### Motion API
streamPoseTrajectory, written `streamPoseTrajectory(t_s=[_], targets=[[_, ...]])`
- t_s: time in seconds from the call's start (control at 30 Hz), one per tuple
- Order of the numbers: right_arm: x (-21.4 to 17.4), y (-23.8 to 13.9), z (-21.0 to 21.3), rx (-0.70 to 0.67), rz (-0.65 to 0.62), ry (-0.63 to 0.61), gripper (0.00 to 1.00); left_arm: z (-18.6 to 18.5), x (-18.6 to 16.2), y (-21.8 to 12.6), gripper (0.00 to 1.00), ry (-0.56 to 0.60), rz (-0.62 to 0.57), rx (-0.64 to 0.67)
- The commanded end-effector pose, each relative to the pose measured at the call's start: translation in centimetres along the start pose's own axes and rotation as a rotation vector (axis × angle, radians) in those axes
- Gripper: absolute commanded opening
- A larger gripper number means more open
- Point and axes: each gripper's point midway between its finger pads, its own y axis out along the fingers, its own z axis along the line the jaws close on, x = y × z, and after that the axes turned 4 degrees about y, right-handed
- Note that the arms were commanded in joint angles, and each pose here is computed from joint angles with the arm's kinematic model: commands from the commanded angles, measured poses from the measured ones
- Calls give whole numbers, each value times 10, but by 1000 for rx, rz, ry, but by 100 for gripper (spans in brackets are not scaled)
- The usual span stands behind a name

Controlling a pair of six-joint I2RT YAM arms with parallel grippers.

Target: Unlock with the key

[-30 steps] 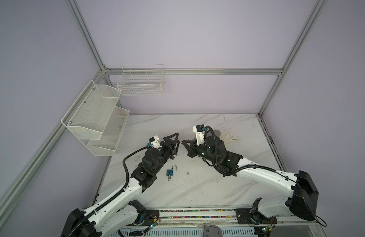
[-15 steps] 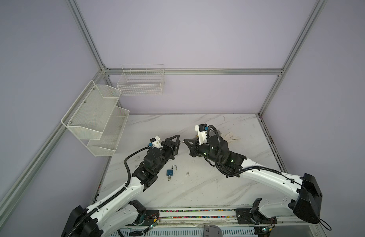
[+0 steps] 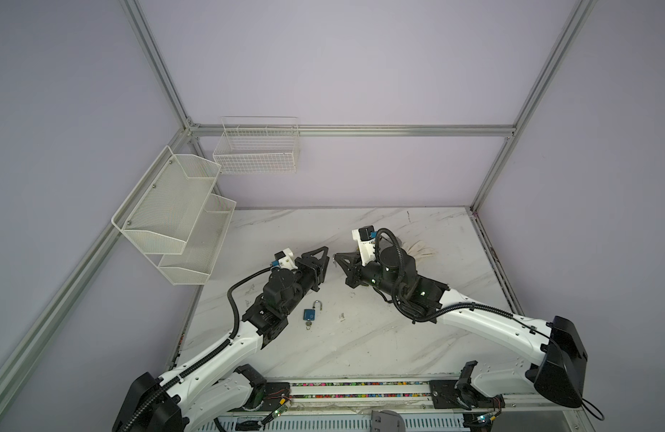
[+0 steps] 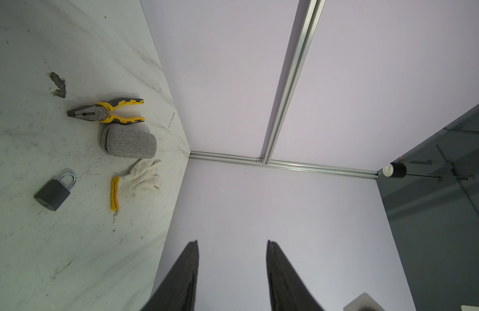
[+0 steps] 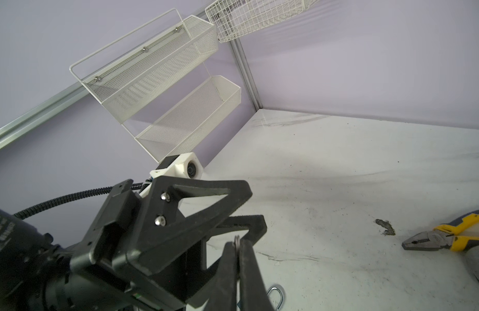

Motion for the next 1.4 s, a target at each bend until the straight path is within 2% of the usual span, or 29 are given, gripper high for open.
streamPoseTrajectory(t_s=[0.0, 0.13, 0.23, 0.9, 1.13, 1.37], targets=[[21, -5, 20, 83, -78, 4, 0, -12, -4, 0, 49, -17, 23, -47], [29, 1, 30, 125, -98, 8, 0, -17, -6, 0, 56, -25, 31, -61], [18, 13, 25, 116, -75, 11, 0, -20, -4, -2, 61, -32, 21, -70], [0, 16, 25, 179, -73, 70, 0, -31, 3, -10, 68, -118, -17, -109], [1, 8, 19, 150, -89, 66, 0, -31, 7, -13, 60, -123, -39, -115], [6, 5, 18, 137, -108, 50, 0, -24, 6, -12, 44, -127, -35, -100]])
